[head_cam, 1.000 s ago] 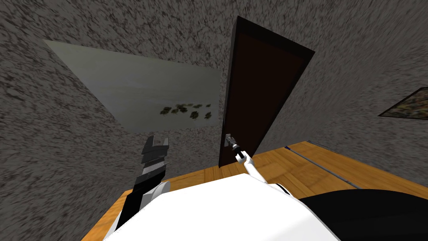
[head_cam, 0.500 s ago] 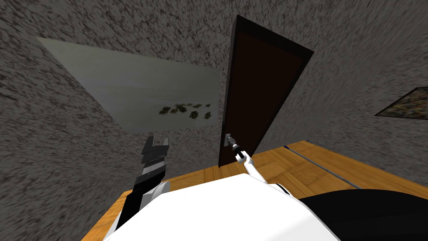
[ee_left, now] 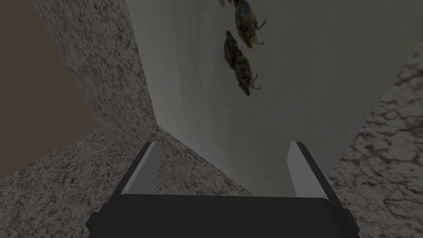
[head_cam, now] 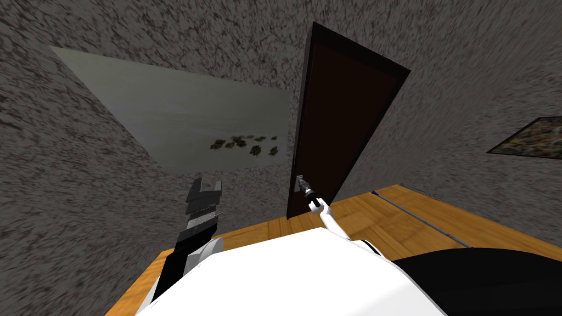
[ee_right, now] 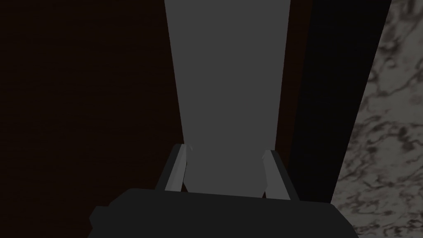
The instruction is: Pull the door open
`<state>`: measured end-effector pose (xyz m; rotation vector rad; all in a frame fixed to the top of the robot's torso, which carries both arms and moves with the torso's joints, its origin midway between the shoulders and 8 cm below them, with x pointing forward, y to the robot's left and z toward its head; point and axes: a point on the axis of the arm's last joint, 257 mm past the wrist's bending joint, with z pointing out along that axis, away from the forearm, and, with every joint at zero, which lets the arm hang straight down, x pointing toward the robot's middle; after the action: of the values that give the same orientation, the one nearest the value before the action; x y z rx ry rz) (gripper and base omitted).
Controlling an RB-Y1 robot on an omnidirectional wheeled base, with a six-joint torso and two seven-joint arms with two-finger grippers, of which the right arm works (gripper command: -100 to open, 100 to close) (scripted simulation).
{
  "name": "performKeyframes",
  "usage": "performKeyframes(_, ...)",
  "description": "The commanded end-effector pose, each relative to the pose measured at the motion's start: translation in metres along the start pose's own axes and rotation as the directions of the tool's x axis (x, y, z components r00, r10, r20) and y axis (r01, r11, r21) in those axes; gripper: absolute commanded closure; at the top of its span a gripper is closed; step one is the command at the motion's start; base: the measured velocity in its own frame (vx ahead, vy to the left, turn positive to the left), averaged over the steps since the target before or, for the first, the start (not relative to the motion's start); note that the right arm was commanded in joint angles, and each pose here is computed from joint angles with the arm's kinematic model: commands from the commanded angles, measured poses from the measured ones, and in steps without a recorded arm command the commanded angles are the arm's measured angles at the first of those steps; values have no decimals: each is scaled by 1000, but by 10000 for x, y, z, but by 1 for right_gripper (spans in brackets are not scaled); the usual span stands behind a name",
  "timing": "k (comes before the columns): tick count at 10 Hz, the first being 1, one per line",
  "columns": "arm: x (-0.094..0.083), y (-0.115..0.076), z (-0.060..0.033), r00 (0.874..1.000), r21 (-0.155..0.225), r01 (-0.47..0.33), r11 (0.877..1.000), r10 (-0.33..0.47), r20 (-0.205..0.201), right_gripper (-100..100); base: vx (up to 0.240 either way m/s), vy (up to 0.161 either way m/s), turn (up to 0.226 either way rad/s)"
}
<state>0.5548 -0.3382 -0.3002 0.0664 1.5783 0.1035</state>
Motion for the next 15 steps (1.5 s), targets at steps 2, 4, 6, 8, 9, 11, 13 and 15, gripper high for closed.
performKeyframes(2,20,-131,-5,998,42,-58,997,59,-12,100,-12,7,-23)
performKeyframes(4,44,-182,-5,994,65,-102,993,103,-18,100,-13,4,-20)
performKeyframes(6,72,-232,-7,989,87,-146,985,149,-23,100,-11,4,-21)
performKeyframes(8,111,-291,-12,978,116,-203,972,208,-28,100,-5,4,-30)
performKeyframes(9,111,-291,-12,978,116,-204,972,208,-28,100,-8,0,8)
performKeyframes(11,156,-345,-18,963,143,-261,955,268,-33,100,-14,-2,-34)
performKeyframes(13,211,-389,-26,946,170,-311,935,322,-40,100,-11,-2,-44)
performKeyframes(15,281,-421,-36,929,194,-350,916,366,-53,100,-11,3,-10)
